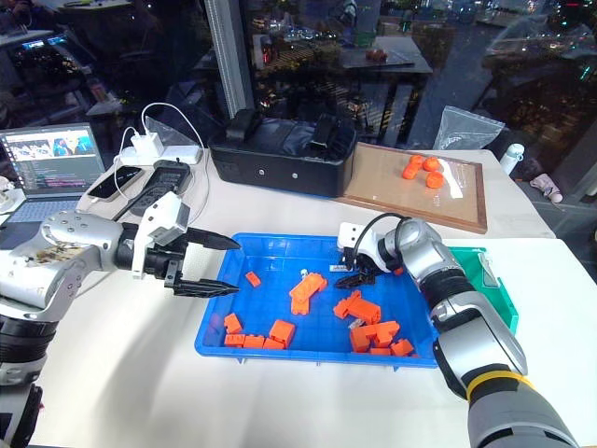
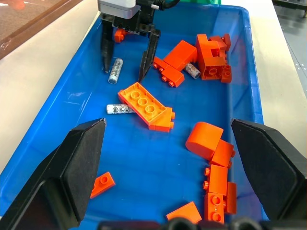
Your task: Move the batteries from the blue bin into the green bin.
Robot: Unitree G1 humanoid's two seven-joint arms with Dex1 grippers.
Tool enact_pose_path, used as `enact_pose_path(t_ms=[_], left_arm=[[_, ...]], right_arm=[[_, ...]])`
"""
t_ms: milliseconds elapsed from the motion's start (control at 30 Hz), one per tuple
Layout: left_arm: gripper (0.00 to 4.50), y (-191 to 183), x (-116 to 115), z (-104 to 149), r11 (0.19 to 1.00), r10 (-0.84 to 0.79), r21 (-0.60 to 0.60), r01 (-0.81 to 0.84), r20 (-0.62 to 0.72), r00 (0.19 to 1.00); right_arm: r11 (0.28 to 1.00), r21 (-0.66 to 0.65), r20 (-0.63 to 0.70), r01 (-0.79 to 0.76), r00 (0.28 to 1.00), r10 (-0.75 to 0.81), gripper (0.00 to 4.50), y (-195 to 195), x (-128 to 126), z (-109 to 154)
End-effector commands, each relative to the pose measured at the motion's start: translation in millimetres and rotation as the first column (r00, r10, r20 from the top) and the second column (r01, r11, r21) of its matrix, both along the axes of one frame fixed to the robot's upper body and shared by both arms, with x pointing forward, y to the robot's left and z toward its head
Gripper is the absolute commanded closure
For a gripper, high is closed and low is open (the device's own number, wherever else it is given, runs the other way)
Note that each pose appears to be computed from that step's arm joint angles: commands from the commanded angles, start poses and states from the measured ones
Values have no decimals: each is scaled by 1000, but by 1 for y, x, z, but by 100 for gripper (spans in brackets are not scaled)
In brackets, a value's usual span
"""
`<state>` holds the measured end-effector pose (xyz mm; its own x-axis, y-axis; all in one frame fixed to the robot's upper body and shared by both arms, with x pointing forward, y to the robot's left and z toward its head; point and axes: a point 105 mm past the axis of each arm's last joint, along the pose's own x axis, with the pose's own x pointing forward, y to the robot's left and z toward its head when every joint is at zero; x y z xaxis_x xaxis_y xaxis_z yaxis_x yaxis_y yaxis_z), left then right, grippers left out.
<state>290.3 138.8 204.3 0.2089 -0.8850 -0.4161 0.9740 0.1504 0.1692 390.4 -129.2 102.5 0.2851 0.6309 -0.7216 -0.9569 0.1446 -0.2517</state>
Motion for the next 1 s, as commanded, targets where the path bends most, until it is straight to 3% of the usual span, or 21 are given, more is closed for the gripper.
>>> enact_pose_path(t_ms=[33,100,167,233,300,467,667,867,900,1000], left_arm=[[0,0,-2,10,1000,-2,-11,2,43,999],[0,-3,-1,10,1000,-12,-19,13,43,999],[0,-7,1,12,999,-22,-26,23,46,999],[0,-8,2,14,999,-23,-38,25,49,999],[0,-9,3,17,998,-22,-55,25,49,999],[0,-19,5,15,994,-82,-72,84,36,996],[0,-31,11,15,987,-134,-80,137,46,990],[0,-34,13,14,985,-152,-75,155,47,987],[0,-34,13,14,985,-153,-74,156,47,987],[0,-34,12,14,985,-151,-72,154,48,987]], right_arm=[[1000,23,8,19,1000,-19,278,-9,0,16],[999,30,24,29,999,-29,347,-13,-1,23],[987,157,14,46,999,-48,416,-10,-8,46],[965,258,-7,53,999,-53,426,-10,-19,67],[961,262,35,86,995,-99,426,-25,-28,83],[916,203,143,347,915,-378,426,-115,-58,130],[842,102,144,530,830,-539,426,-173,-91,127],[815,60,58,576,813,-579,426,-173,-102,90],[816,31,53,577,814,-578,345,-173,-103,82],[819,1,77,574,817,-572,244,-173,-103,79]])
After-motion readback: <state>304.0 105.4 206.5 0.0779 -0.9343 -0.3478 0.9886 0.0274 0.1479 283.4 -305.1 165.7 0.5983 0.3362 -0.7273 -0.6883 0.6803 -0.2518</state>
